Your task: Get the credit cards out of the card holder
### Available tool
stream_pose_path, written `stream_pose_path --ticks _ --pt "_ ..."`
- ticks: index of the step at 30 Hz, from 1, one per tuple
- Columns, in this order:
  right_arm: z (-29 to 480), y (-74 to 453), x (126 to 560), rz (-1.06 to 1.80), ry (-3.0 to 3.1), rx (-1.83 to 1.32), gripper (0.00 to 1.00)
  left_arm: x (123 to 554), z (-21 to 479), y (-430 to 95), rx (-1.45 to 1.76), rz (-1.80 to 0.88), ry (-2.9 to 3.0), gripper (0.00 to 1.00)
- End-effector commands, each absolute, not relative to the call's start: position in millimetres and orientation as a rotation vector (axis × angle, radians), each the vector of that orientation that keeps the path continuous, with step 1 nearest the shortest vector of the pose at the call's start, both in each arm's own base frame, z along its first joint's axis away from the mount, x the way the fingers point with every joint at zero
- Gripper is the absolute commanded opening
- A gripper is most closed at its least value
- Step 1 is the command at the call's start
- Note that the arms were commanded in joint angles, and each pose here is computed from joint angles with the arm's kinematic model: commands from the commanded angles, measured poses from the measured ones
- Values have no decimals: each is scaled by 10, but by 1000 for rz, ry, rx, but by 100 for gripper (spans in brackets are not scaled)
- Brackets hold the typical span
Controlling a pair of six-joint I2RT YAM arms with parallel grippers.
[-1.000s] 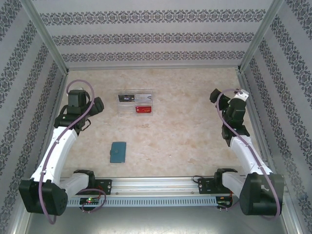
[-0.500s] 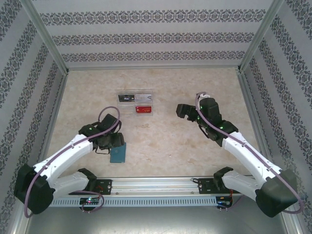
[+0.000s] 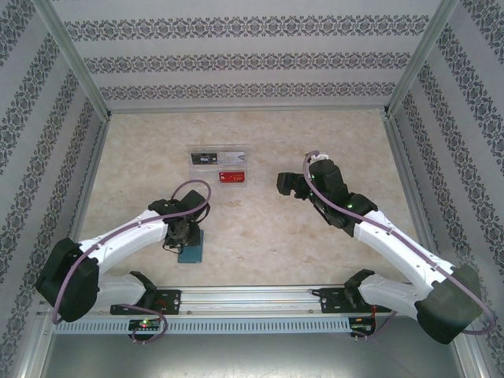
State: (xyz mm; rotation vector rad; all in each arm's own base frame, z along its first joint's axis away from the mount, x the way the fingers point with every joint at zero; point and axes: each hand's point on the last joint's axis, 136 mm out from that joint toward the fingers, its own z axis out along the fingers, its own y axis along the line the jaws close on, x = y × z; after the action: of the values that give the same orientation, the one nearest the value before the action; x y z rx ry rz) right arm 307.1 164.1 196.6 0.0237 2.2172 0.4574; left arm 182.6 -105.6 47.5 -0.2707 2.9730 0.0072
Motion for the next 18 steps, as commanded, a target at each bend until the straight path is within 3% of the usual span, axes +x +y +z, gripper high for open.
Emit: stream_pose_path --ticks 1,10,13,18 --pt "2014 1635 3071 422 2209 15 98 1766 388 -1029 -217 73 3004 44" --pt "2011 1643 3031 418 2211 6 98 1732 238 -920 -148 241 3045 40" --pt "2013 1640 3030 414 2211 5 98 1732 196 -920 -126 260 3060 34" --pt "1980 1653 3032 414 2220 5 98 1766 197 -967 -104 251 3050 13"
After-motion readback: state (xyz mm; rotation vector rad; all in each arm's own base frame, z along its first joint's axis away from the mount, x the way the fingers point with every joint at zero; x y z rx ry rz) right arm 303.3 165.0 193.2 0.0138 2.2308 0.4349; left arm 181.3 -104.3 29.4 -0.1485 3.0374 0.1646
